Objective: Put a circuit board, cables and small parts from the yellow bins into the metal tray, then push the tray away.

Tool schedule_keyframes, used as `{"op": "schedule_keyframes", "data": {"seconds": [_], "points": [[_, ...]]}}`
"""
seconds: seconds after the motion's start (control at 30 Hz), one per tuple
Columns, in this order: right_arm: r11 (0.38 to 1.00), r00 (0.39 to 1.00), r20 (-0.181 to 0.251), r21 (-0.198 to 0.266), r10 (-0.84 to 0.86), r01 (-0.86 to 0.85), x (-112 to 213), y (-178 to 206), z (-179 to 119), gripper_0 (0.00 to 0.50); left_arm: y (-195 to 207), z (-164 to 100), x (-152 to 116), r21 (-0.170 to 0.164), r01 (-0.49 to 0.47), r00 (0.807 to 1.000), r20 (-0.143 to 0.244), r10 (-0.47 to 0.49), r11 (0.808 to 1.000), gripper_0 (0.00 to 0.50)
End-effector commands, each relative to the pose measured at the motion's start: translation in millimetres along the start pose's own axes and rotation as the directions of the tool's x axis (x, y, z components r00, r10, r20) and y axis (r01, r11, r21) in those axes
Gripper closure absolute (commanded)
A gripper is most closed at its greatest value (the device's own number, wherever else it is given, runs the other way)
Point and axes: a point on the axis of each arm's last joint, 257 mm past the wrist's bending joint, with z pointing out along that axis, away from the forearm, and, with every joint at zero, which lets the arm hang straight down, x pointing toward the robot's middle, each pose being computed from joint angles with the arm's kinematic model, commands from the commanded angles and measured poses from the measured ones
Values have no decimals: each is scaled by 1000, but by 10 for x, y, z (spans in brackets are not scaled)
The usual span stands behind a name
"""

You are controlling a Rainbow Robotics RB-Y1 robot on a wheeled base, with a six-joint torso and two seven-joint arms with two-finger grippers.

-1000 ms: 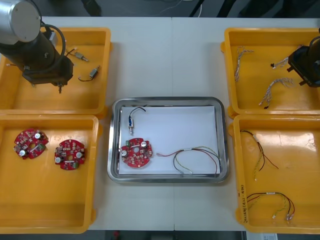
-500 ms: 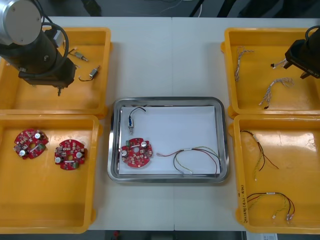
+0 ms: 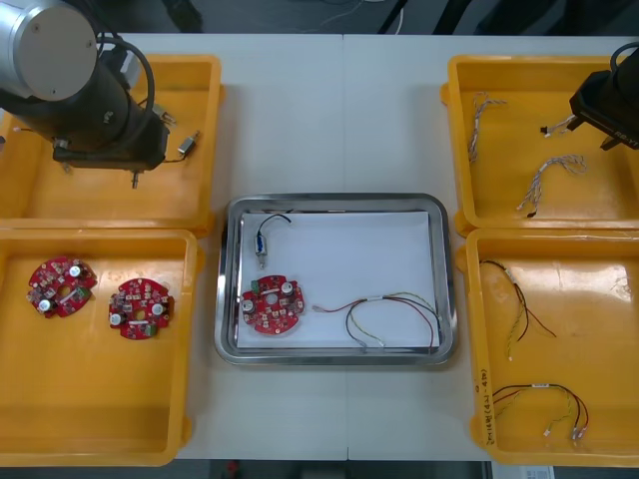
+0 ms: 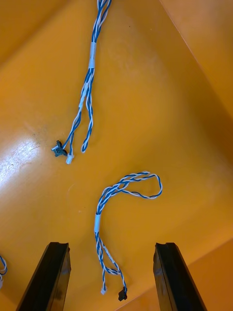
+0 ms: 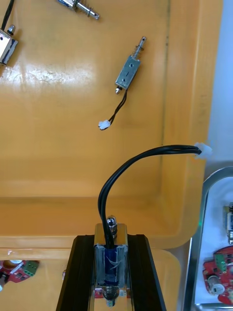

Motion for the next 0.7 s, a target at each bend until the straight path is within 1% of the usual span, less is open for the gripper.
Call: {"op": "schedule_keyframes", "data": {"seconds": [0.03, 0.13, 0.23, 0.3, 0.33, 0.43, 0.6, 0.7], "points": [[1000, 1000, 27, -31, -1, 2, -240, 262, -286, 0, -98, -101, -49, 29, 100, 994, 37, -101, 995, 500], [999, 1000, 21, -30, 14, -13, -260, 317, -245, 0, -155, -101, -52, 37, 107, 993, 42, -109, 994, 500], [1000, 999, 38, -26, 17, -16, -298, 312, -184, 0, -205, -96, -53, 43, 113, 992, 46, -115, 993, 500], [1000, 999, 39, -24, 16, -15, -294, 311, -153, 0, -233, -92, -46, 48, 115, 992, 43, -117, 992, 500], [1000, 999, 37, -23, 21, -21, -276, 290, -69, 0, -264, -91, -41, 55, 116, 992, 42, -118, 992, 500], [999, 999, 38, -25, 33, -32, -269, 266, 37, 0, -270, -81, -30, 56, 121, 992, 38, -123, 991, 500], [998, 998, 30, -29, 57, -56, -223, 230, 212, 0, -279, -82, -25, 60, 122, 992, 35, -125, 991, 500], [997, 997, 14, -34, 75, -74, -161, 234, 308, 0, -283, -82, -23, 61, 126, 991, 34, -129, 990, 500]]}}
